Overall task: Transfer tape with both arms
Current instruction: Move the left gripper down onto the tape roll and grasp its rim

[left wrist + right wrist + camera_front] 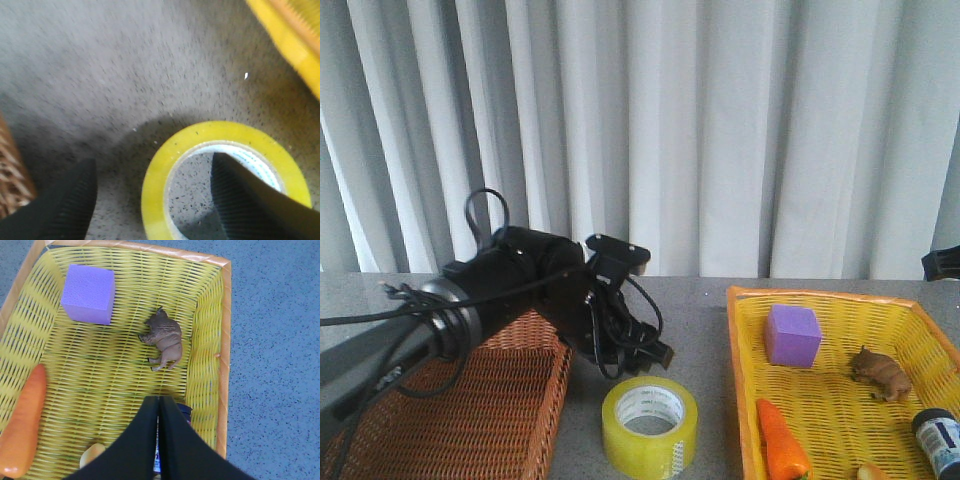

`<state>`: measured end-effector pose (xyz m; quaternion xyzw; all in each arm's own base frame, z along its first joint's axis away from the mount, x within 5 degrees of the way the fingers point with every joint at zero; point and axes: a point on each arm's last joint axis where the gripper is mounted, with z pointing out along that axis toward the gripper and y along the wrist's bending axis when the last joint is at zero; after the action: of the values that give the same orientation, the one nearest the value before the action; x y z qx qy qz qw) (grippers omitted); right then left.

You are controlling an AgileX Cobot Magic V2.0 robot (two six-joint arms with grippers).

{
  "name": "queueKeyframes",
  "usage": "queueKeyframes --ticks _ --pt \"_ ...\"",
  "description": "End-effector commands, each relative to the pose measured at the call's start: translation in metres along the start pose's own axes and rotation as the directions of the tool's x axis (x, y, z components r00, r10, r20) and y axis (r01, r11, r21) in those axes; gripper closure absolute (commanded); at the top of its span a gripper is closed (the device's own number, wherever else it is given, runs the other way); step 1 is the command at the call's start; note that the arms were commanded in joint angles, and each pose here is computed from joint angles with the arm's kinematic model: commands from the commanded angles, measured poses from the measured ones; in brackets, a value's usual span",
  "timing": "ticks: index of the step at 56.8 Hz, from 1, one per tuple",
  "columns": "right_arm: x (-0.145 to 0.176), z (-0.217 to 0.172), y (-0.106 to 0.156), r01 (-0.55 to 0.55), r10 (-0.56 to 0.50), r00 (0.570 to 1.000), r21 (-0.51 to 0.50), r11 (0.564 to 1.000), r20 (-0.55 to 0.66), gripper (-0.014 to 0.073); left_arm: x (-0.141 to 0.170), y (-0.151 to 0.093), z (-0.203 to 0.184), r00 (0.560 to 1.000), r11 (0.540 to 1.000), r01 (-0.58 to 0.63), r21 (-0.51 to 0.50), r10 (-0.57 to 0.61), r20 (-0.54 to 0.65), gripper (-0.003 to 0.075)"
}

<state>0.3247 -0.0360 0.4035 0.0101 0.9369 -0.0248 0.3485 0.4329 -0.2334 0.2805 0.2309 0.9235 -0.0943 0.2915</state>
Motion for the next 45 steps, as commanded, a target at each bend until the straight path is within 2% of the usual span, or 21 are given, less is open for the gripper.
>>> queueKeyframes --ticks 1,21,45 --pt "-0.008 -0.022 -0.002 0.007 -0.008 0.994 0.015 1.0 0.107 0.0602 -0.017 -0.008 -0.029 0.994 1.0 -0.004 0.007 0.004 0.113 0.0255" --pt "-0.008 -0.022 -0.002 0.007 -0.008 0.994 0.015 1.0 0.106 0.0602 -0.001 -0.005 -0.005 0.999 0.999 0.026 -0.024 -0.027 -0.036 0.0315" --pt "-0.008 -0.022 -0.002 0.007 -0.008 0.994 0.015 1.0 0.106 0.0602 0.004 -0.004 0.005 0.997 0.999 0.028 -0.024 -0.029 -0.072 0.0346"
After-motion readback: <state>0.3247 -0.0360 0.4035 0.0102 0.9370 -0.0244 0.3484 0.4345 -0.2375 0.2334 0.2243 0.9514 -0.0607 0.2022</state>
